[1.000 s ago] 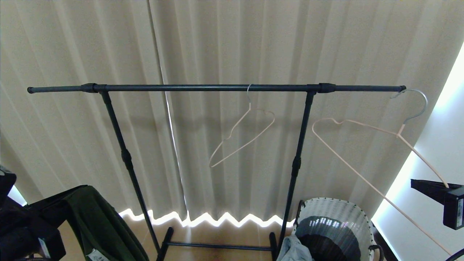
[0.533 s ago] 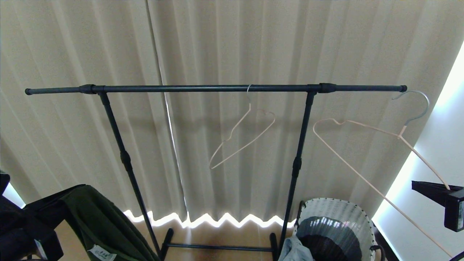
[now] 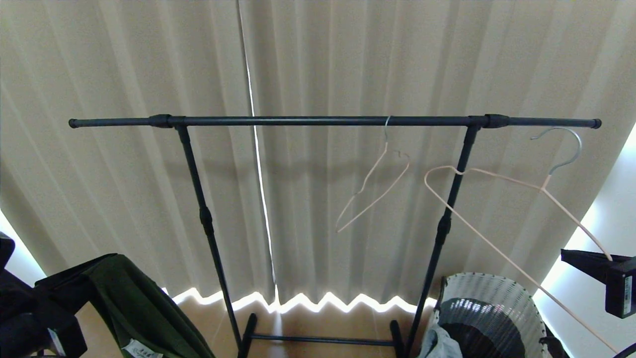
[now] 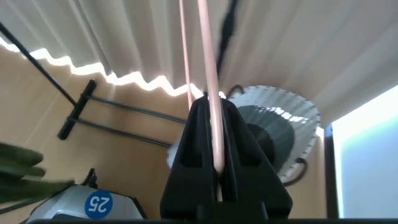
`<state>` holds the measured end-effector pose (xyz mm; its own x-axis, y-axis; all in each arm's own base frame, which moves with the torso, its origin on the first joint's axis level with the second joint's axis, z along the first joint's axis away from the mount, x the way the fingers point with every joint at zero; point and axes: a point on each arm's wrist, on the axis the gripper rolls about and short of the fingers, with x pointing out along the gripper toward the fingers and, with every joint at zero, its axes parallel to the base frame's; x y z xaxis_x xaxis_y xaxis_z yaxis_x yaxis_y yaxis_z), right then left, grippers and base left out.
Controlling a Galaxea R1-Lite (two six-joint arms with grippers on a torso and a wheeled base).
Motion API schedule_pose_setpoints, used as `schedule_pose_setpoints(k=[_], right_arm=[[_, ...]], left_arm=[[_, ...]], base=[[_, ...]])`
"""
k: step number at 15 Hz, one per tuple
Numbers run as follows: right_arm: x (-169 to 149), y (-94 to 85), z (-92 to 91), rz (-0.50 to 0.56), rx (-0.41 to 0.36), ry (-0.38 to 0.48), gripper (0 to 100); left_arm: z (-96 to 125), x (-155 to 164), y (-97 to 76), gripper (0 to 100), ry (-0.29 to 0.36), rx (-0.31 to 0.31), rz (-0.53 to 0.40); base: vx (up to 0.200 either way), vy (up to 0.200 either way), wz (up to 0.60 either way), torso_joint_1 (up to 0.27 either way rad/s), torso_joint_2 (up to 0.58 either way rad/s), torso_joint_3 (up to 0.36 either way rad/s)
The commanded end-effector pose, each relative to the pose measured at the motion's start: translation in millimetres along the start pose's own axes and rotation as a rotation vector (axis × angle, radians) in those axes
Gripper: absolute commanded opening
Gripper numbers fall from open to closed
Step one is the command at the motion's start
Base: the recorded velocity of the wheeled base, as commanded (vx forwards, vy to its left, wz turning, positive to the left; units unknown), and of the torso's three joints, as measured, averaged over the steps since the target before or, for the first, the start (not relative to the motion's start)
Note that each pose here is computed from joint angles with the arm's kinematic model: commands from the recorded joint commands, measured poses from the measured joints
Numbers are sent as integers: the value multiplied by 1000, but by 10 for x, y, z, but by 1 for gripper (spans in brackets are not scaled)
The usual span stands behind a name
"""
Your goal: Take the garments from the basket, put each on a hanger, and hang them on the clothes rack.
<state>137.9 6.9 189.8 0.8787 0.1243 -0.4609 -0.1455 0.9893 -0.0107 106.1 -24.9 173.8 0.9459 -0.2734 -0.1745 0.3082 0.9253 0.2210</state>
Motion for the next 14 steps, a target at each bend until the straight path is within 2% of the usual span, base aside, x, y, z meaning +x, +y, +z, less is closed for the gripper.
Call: schedule_pose_setpoints(k=[1, 5, 8, 10, 12, 13, 14], right_arm=[[1, 1, -1, 2, -1, 0, 0], [-44, 5, 15, 4, 0, -23, 0], [-116, 52, 125, 66, -24, -150, 0], [-122, 61, 185, 106, -34, -201, 0], [-77, 124, 196, 200, -44, -188, 0], [-73, 126, 195, 201, -43, -187, 0], [-36, 188, 234, 246, -26, -189, 0]], left_arm=[[-4, 5, -2, 0, 2, -1, -2], [-5, 11, -6, 0, 4, 1, -7], [19, 25, 1, 0, 1, 19, -7], [121, 75, 30, 0, -18, 49, 1], [309, 225, 82, 0, -35, 74, 10], [316, 228, 84, 0, -36, 76, 10], [415, 355, 118, 0, -31, 91, 23]], base=[[0, 200, 0, -2, -7, 2], [0, 0, 0, 0, 0, 0], [0, 0, 0, 0, 0, 0], [0, 0, 0, 0, 0, 0], [0, 0, 0, 0, 0, 0], [0, 0, 0, 0, 0, 0], [0, 0, 0, 0, 0, 0]])
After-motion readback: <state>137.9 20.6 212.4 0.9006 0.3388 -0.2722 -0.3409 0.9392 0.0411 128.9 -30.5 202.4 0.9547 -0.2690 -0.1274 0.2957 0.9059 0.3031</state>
